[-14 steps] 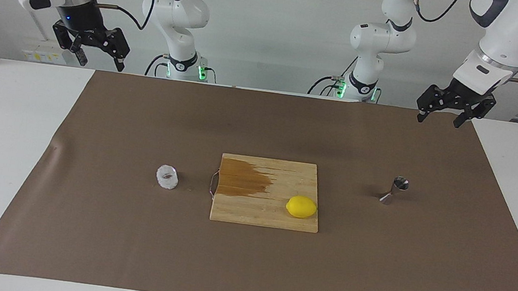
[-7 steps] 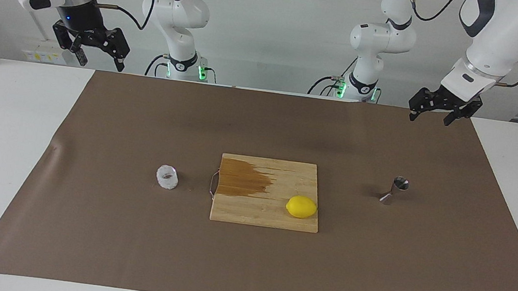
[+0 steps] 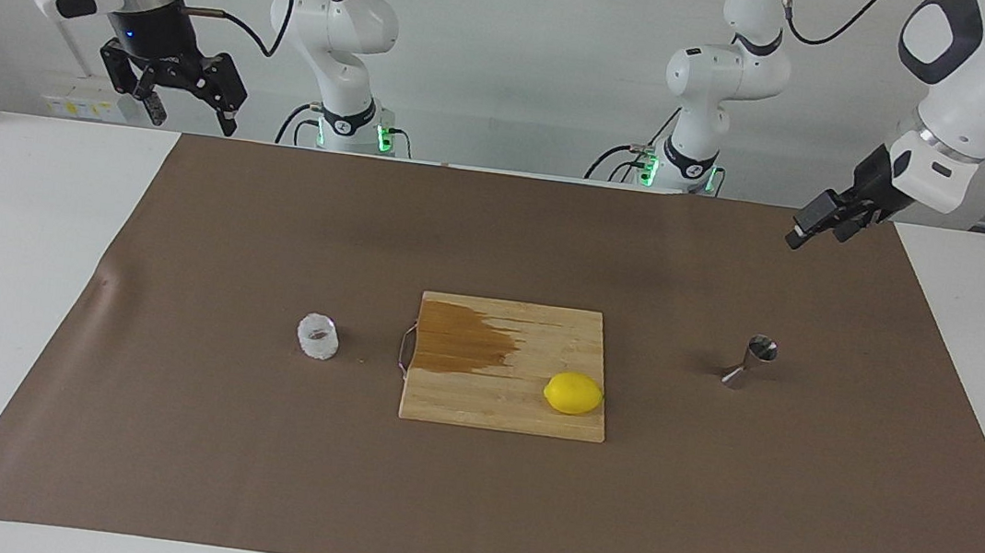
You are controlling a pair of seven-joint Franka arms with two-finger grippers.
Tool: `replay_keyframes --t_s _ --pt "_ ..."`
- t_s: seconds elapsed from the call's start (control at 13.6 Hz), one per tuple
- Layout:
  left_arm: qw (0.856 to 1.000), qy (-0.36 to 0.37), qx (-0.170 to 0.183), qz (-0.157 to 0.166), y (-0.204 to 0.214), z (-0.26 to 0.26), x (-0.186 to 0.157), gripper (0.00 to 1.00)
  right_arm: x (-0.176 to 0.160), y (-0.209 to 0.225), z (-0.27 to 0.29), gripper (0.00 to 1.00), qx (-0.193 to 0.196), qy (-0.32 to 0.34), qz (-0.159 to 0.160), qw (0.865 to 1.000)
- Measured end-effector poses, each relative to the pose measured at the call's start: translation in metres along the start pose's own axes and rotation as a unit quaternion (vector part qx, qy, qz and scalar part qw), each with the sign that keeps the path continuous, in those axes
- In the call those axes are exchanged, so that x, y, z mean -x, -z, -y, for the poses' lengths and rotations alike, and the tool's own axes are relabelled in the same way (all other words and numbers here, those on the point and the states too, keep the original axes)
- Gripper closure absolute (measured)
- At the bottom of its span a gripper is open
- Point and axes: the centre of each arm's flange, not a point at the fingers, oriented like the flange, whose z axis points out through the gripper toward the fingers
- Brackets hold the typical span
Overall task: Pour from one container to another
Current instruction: 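Move the left gripper toward the small silver cup, then close the left gripper around the small silver cup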
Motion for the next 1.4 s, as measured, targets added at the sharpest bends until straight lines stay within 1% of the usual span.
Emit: replay_keyframes --t_s 0.15,0.29,0.44,0.51,0.59,0.73,0.88,0.96,1.03,1.1,1.25,1.32,1.4 --pt "0.996 0.076 0.031 0.018 -0.007 0.019 -0.016 0.0 0.0 0.0 0.0 0.0 0.0 0.0 0.0 1.0" --pt "0.984 0.156 0.069 0.047 -0.019 0.035 -0.033 0.0 0.0 0.0 0.0 0.0 0.0 0.0 0.0 1.0" --pt "0.963 0.235 0.109 0.079 -0.031 0.058 -0.053 0.0 0.0 0.0 0.0 0.0 0.0 0.0 0.0 1.0" --pt "0.948 0.278 0.125 0.093 -0.038 0.071 -0.062 0.0 0.0 0.0 0.0 0.0 0.0 0.0 0.0 1.0" --pt "0.93 0.325 0.139 0.104 -0.046 0.081 -0.07 0.0 0.0 0.0 0.0 0.0 0.0 0.0 0.0 1.0" --pt "0.88 0.424 0.172 0.126 -0.067 0.094 -0.08 0.0 0.0 0.0 0.0 0.0 0.0 0.0 0.0 1.0" --pt "0.828 0.512 0.186 0.134 -0.094 0.106 -0.083 0.0 0.0 0.0 0.0 0.0 0.0 0.0 0.0 1.0" --pt "0.798 0.553 0.194 0.141 -0.109 0.109 -0.082 0.0 0.0 0.0 0.0 0.0 0.0 0.0 0.0 1.0" --pt "0.767 0.587 0.209 0.154 -0.121 0.114 -0.081 0.0 0.0 0.0 0.0 0.0 0.0 0.0 0.0 1.0" --pt "0.733 0.617 0.229 0.172 -0.132 0.12 -0.077 0.0 0.0 0.0 0.0 0.0 0.0 0.0 0.0 1.0" --pt "0.668 0.667 0.256 0.208 -0.154 0.142 -0.069 0.0 0.0 0.0 0.0 0.0 0.0 0.0 0.0 1.0" --pt "0.641 0.684 0.268 0.223 -0.166 0.151 -0.066 0.0 0.0 0.0 0.0 0.0 0.0 0.0 0.0 1.0" --pt "0.617 0.699 0.277 0.234 -0.178 0.158 -0.062 0.0 0.0 0.0 0.0 0.0 0.0 0.0 0.0 1.0"
